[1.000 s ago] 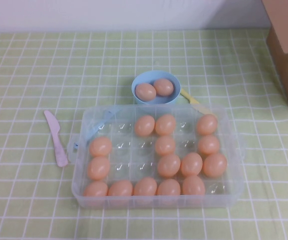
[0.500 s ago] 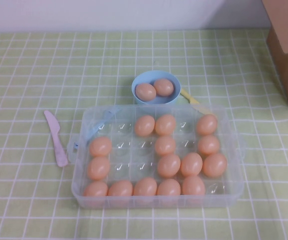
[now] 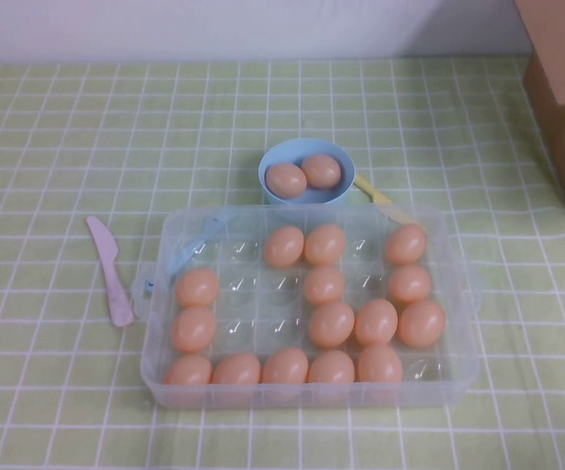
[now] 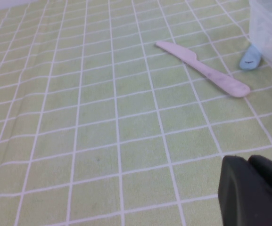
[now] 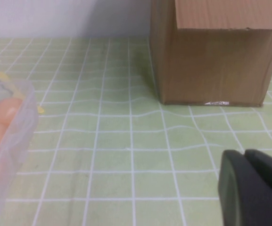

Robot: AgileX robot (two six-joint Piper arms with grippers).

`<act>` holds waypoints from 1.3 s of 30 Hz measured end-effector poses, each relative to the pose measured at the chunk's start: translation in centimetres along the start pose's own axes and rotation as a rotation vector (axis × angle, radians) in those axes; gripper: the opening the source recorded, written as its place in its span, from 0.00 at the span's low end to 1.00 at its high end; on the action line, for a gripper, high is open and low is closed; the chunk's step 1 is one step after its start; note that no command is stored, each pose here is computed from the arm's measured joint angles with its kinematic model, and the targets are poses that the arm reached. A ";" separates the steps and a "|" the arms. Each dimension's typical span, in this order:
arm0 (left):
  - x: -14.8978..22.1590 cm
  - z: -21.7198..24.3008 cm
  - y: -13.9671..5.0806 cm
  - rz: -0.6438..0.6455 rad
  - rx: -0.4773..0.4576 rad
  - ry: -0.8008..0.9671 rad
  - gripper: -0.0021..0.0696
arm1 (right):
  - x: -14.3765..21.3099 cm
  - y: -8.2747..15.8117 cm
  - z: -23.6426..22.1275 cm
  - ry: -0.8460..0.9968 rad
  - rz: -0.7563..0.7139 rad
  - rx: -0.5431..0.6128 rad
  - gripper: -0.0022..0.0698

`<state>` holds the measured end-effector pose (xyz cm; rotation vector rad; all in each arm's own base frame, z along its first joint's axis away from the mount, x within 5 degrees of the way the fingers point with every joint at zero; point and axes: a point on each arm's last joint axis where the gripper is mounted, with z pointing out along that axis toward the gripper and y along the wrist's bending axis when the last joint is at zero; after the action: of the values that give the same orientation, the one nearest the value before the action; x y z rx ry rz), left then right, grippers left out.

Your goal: Take an egg out of the egg box

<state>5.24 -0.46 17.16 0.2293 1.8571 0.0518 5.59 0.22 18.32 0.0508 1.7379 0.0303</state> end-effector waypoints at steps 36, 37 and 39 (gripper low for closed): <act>0.0 0.0 0.0 0.000 0.000 0.000 0.02 | 1.1 0.0 -0.1 0.121 0.123 0.004 0.01; 0.0 0.0 0.0 0.000 0.000 0.000 0.02 | 1.1 0.0 -0.1 0.121 0.123 0.004 0.01; 0.0 0.0 0.0 0.000 0.000 0.000 0.02 | 1.1 0.0 -0.1 0.121 0.123 0.004 0.01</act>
<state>5.24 -0.46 17.16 0.2293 1.8571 0.0518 5.33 0.25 17.25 0.1612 1.8534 0.1226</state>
